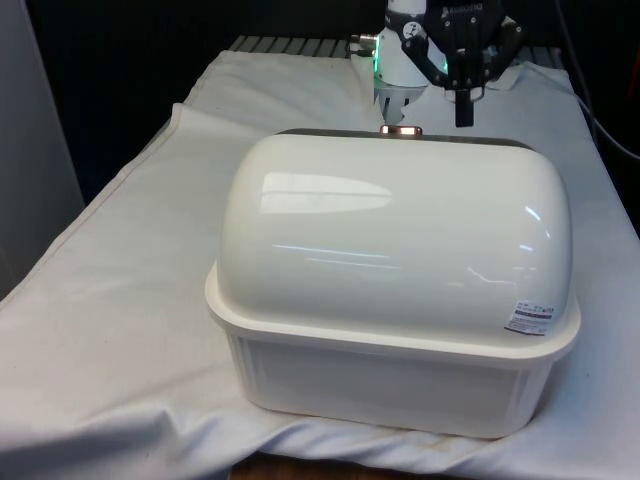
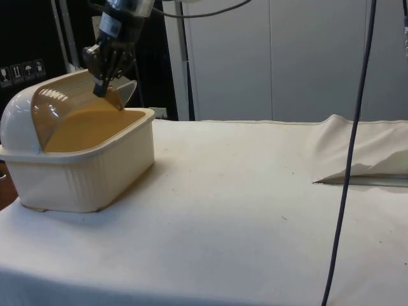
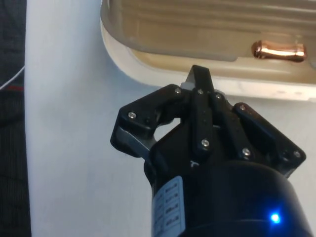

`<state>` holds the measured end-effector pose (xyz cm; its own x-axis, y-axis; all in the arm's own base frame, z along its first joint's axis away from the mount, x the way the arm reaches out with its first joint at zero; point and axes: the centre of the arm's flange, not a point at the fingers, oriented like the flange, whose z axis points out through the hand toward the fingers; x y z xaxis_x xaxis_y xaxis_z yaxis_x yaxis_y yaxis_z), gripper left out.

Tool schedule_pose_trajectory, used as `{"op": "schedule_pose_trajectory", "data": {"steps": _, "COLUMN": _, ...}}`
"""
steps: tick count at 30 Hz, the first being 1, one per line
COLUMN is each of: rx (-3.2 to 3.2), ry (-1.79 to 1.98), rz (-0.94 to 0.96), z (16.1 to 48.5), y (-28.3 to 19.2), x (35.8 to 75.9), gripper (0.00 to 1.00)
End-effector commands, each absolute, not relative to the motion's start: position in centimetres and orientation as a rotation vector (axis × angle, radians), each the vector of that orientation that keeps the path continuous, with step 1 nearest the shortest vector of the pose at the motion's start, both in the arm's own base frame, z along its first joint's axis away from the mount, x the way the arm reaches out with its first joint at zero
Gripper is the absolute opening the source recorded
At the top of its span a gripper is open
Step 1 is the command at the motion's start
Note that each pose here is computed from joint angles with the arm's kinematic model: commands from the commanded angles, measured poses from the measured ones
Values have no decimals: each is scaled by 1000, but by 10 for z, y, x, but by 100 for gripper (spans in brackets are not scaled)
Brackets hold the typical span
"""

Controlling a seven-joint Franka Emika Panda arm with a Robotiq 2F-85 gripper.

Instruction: Open the lid, then close it.

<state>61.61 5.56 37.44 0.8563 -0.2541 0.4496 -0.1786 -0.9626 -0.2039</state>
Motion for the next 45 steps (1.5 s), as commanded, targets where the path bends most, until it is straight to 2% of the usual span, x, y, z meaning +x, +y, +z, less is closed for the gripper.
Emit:
{"op": "schedule_pose_trajectory", "data": {"steps": 1, "rx": -2870, "ry": 354, "rz": -746, "z": 375, "y": 54, "x": 619, "gripper": 0}}
{"op": "schedule_pose_trajectory", "data": {"steps": 17, "rx": -2849, "ry": 390, "rz": -766, "z": 372, "y": 51, "x": 633, "gripper": 0}}
{"op": "schedule_pose_trajectory", "data": {"steps": 30, "rx": -2848, "ry": 500, "rz": -658, "z": 348, "y": 53, "x": 632, "gripper": 0}}
{"op": "schedule_pose_trajectory", "data": {"steps": 45, "rx": -2864, "ry": 574, "rz": -511, "z": 340, "y": 57, "x": 621, "gripper": 0}}
